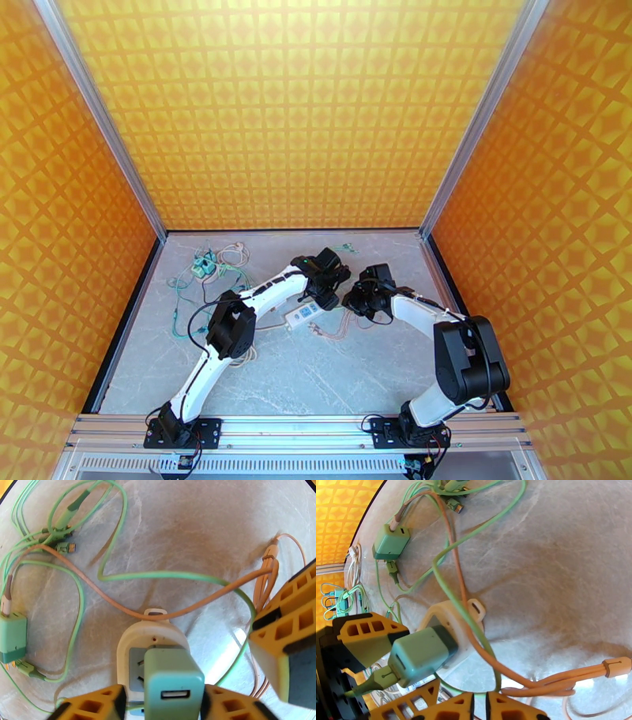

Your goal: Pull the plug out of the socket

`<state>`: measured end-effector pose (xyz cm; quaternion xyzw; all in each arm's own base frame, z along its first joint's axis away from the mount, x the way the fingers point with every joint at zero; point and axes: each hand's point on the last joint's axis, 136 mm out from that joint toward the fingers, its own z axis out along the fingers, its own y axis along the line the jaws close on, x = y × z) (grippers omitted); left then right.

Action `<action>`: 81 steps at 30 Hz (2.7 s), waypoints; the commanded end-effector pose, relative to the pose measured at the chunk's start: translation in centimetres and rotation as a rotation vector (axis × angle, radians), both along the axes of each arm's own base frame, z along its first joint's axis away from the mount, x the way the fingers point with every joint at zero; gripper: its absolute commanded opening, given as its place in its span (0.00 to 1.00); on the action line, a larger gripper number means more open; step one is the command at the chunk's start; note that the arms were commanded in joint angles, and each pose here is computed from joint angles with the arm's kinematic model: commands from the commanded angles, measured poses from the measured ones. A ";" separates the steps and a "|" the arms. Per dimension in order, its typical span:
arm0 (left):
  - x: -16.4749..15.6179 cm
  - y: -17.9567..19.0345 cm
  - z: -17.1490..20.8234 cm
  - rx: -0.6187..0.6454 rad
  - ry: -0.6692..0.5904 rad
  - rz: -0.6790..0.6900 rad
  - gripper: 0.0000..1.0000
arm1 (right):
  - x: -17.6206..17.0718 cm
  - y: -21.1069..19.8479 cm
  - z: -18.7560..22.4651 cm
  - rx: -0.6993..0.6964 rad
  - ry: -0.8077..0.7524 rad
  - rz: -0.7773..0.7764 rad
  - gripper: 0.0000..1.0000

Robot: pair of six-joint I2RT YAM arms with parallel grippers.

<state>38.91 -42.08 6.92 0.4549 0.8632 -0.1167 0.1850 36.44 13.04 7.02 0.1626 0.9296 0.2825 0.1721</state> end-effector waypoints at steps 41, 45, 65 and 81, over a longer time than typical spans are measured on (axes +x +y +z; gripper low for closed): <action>0.6 0.9 1.9 -0.011 -0.039 0.118 0.29 | -0.1 4.9 2.9 0.356 -0.143 -0.061 0.16; 0.6 0.7 1.3 -0.008 -0.028 0.116 0.29 | -1.6 7.2 1.9 0.454 -0.171 -0.123 0.06; 0.3 0.5 -0.3 0.020 0.004 0.081 0.29 | -1.7 11.7 0.7 0.734 -0.220 -0.371 0.00; 0.1 0.5 -0.5 0.021 0.019 0.078 0.29 | -3.6 10.2 -6.5 0.592 0.011 -0.508 0.00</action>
